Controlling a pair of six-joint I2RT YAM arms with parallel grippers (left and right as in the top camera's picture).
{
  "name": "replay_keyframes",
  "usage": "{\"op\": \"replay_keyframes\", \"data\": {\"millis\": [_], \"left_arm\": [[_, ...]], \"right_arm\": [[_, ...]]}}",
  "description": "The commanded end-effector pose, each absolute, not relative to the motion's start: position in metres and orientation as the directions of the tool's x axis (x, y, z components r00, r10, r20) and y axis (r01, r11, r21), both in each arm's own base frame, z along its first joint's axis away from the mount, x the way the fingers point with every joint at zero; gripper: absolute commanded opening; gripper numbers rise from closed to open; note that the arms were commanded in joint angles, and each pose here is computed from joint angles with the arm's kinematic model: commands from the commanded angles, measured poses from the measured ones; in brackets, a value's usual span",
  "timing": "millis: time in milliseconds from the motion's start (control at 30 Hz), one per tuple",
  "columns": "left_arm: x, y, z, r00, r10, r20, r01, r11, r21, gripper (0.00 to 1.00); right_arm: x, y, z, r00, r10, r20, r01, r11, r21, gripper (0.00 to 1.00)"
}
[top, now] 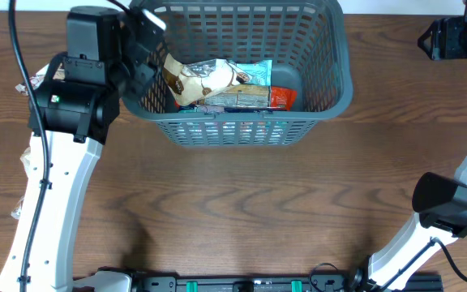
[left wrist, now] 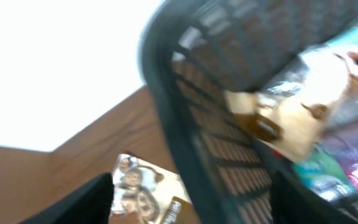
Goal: Pack container
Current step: 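Move the left gripper back to the remaining PanTree pouches, then lower the left gripper and grasp the second PanTree pouch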
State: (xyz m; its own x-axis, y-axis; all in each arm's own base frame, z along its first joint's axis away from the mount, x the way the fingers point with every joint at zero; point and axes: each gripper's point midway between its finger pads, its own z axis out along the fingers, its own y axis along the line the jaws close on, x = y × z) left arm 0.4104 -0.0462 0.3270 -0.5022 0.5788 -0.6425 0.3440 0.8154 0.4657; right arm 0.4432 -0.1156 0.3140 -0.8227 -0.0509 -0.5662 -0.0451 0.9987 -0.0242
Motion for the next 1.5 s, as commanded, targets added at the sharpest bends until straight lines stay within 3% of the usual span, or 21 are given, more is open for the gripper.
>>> {"op": "replay_keyframes", "data": {"millis": [0, 233, 400, 533, 600, 867, 1133, 1300, 1467], "left_arm": [[0.416, -0.015, 0.337, -0.561, 0.492, -0.666, 0.162, 0.854, 0.494, 0.74], [0.393, 0.061, 0.371, -0.545, 0.115, -0.83, -0.236, 0.93, 0.283, 0.78], [0.366, 0.118, 0.37, -0.456, -0.212, -0.865, -0.51, 0.858, 0.058, 0.78], [0.362, 0.143, 0.341, -0.451, -0.364, -0.815, -0.621, 0.784, -0.006, 0.97], [0.367, 0.155, 0.325, -0.433, -0.434, -0.79, -0.671, 0.741, -0.039, 0.99], [0.403, 0.178, 0.251, -0.481, -0.544, -0.687, -0.724, 0.689, -0.039, 0.99], [0.428, 0.175, 0.166, -0.517, -0.734, -0.441, -0.718, 0.652, -0.244, 0.99], [0.427, 0.18, 0.147, -0.519, -0.775, -0.361, -0.722, 0.624, -0.3, 0.99], [0.417, 0.182, 0.141, -0.572, -0.747, -0.339, -0.699, 0.66, -0.276, 0.99]], "right_arm": [[0.446, -0.112, 0.311, -0.824, -0.061, -0.563, -0.064, 0.998, -0.014, 0.67], [0.446, -0.112, 0.31, -0.825, -0.06, -0.562, -0.064, 0.998, -0.013, 0.67], [0.446, -0.112, 0.31, -0.825, -0.06, -0.563, -0.064, 0.998, -0.013, 0.67], [0.446, -0.112, 0.31, -0.825, -0.06, -0.562, -0.064, 0.998, -0.013, 0.67], [0.446, -0.112, 0.31, -0.825, -0.06, -0.562, -0.064, 0.998, -0.013, 0.68], [0.446, -0.112, 0.31, -0.825, -0.061, -0.562, -0.065, 0.998, -0.013, 0.68], [0.444, -0.111, 0.309, -0.829, -0.059, -0.556, -0.065, 0.998, -0.01, 0.68], [0.444, -0.109, 0.309, -0.829, -0.061, -0.556, -0.07, 0.998, -0.005, 0.68], [0.444, -0.108, 0.309, -0.828, -0.061, -0.557, -0.073, 0.997, 0.0, 0.68]]}}
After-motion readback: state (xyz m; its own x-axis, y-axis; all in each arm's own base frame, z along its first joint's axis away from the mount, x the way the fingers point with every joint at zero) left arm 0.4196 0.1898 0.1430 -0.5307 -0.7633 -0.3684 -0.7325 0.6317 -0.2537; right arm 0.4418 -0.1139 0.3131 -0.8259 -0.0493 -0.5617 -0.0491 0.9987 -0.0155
